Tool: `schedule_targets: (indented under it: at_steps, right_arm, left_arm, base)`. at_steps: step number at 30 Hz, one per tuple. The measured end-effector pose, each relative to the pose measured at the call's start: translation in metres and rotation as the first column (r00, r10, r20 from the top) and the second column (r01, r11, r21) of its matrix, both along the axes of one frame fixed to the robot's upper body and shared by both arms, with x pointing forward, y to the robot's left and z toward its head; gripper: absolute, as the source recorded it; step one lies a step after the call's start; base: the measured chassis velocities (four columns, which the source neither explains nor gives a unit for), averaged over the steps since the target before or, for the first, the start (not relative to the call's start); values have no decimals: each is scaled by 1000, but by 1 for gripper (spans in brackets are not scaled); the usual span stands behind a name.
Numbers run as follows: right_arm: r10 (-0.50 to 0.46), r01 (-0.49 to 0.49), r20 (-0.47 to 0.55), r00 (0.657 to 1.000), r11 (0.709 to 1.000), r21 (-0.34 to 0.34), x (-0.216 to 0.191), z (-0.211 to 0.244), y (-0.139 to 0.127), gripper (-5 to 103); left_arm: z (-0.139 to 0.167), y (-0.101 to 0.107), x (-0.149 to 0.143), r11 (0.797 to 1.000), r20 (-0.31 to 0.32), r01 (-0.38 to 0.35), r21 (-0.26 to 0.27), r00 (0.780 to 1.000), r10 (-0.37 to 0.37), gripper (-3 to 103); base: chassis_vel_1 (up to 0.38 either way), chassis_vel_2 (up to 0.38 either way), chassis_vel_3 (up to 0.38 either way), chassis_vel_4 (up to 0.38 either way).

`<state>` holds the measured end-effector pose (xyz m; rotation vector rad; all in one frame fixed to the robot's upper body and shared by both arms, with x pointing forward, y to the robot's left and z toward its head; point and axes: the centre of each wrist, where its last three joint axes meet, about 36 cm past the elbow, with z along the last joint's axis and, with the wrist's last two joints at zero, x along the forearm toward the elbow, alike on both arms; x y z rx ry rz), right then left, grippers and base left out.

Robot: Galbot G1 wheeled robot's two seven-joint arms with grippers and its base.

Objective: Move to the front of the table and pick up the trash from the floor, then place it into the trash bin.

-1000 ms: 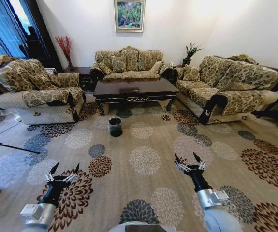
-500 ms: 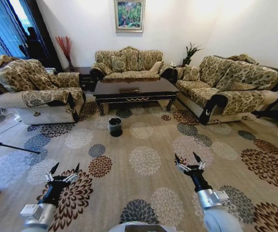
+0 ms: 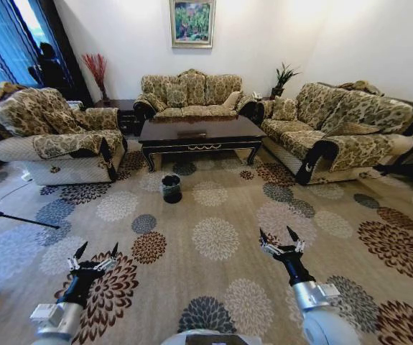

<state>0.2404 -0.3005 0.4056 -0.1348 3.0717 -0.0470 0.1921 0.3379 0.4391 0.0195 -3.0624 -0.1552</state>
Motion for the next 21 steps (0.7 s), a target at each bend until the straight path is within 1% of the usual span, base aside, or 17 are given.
schedule_targets:
  at_steps: [21]
  right_arm:
    - [0,0,0,1000,1000,0,0,0,0,100]
  left_arm:
    - [0,0,0,1000,0,0,0,1000,0,100]
  base:
    - [0,0,0,0]
